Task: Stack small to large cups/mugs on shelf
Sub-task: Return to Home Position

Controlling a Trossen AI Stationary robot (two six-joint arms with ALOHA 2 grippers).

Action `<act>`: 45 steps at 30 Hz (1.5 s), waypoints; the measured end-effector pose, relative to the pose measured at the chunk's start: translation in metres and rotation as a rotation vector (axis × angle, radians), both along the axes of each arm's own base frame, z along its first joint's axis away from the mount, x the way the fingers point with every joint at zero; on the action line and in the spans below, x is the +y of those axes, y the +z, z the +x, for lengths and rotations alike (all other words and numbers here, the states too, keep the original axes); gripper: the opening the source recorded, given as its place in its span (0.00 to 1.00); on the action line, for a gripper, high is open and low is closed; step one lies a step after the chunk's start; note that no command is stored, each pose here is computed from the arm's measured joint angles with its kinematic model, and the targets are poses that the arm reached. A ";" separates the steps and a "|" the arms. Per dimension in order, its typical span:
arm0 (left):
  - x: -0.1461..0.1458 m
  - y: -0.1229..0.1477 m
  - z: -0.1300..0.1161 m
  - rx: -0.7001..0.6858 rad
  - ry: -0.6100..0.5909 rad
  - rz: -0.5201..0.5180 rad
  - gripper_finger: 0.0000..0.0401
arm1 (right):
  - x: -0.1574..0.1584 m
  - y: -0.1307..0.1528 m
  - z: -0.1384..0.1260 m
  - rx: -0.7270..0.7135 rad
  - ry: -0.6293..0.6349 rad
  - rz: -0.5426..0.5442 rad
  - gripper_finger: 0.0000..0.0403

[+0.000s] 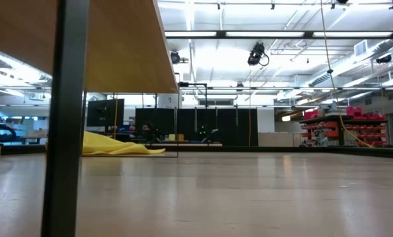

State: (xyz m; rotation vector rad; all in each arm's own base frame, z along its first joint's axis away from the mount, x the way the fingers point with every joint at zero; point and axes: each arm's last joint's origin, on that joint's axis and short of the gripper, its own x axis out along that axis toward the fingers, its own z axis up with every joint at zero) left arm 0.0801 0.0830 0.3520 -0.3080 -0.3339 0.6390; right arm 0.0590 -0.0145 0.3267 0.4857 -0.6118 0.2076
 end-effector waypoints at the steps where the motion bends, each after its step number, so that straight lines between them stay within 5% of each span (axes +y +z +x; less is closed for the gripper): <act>1: 0.000 -0.006 0.001 0.006 0.006 -0.011 0.03 | -0.001 -0.006 0.003 0.019 -0.007 -0.002 0.07; 11: -0.010 -0.047 0.011 0.061 -0.056 -0.087 0.03 | -0.011 -0.059 0.024 0.163 -0.036 0.030 0.07; 25: -0.018 -0.107 0.016 0.143 -0.067 -0.166 0.04 | -0.013 -0.110 0.033 0.172 -0.007 0.005 0.07; 32: -0.017 -0.141 0.021 0.102 -0.080 -0.218 0.03 | -0.014 -0.114 0.033 0.183 -0.036 -0.044 0.07; 45: -0.016 -0.149 0.021 0.063 -0.050 -0.231 0.09 | -0.014 -0.116 0.034 0.202 -0.053 -0.068 0.07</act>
